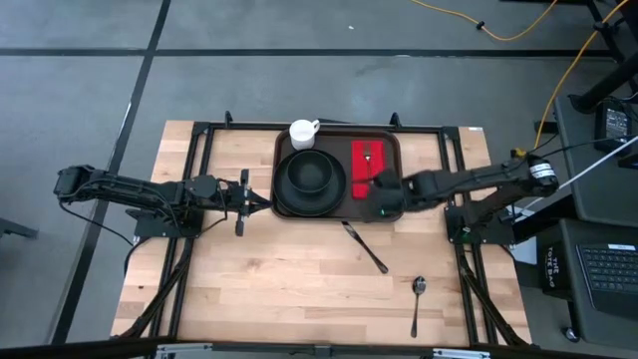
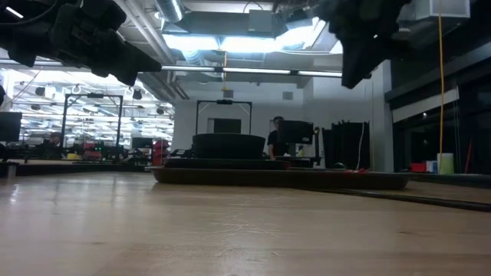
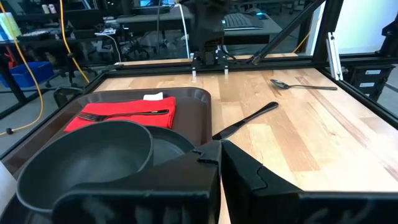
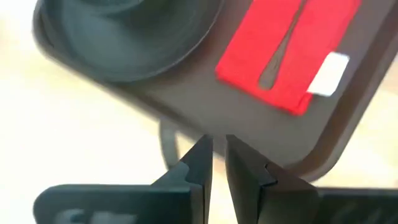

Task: Set up tray
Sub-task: Put the black spoon on the red napkin to the left of the black fork

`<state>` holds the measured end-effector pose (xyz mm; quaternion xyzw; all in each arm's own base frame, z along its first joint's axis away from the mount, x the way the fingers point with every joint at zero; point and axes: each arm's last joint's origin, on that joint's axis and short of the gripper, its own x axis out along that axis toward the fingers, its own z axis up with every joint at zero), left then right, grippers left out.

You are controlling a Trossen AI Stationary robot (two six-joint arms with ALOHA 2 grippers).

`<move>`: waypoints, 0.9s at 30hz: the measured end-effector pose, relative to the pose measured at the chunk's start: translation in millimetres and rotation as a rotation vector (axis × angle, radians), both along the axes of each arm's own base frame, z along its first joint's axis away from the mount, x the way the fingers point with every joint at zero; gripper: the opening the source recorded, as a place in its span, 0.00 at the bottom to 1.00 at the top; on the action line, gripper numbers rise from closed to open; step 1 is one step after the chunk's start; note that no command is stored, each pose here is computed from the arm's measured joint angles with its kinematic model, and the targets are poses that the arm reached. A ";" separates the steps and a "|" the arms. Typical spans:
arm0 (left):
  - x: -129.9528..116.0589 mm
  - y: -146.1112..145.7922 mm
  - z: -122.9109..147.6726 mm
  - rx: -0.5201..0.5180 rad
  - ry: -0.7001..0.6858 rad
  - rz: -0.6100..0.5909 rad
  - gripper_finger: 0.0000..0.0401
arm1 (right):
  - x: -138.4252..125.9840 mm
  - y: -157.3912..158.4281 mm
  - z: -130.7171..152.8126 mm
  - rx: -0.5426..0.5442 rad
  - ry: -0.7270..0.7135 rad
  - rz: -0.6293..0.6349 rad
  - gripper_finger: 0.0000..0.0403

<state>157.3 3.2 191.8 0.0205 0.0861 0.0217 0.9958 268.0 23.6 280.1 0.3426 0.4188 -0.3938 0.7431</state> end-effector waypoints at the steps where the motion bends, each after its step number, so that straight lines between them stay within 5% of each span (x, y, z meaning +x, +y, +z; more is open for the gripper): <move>1: 0.0 0.0 0.0 0.000 0.000 0.000 0.01 | -0.7 7.1 0.0 0.009 -0.008 0.003 0.12; 11: 0.0 0.0 0.0 0.000 0.000 0.000 0.02 | -15.8 82.6 -6.2 0.128 -0.069 -0.019 0.12; 19: 0.0 0.0 0.0 0.000 0.000 0.000 0.02 | -29.8 144.6 -36.7 0.339 0.093 -0.088 0.12; 27: 0.0 0.0 0.0 0.000 0.000 0.000 0.02 | -50.8 199.0 -42.2 0.406 0.126 -0.136 0.12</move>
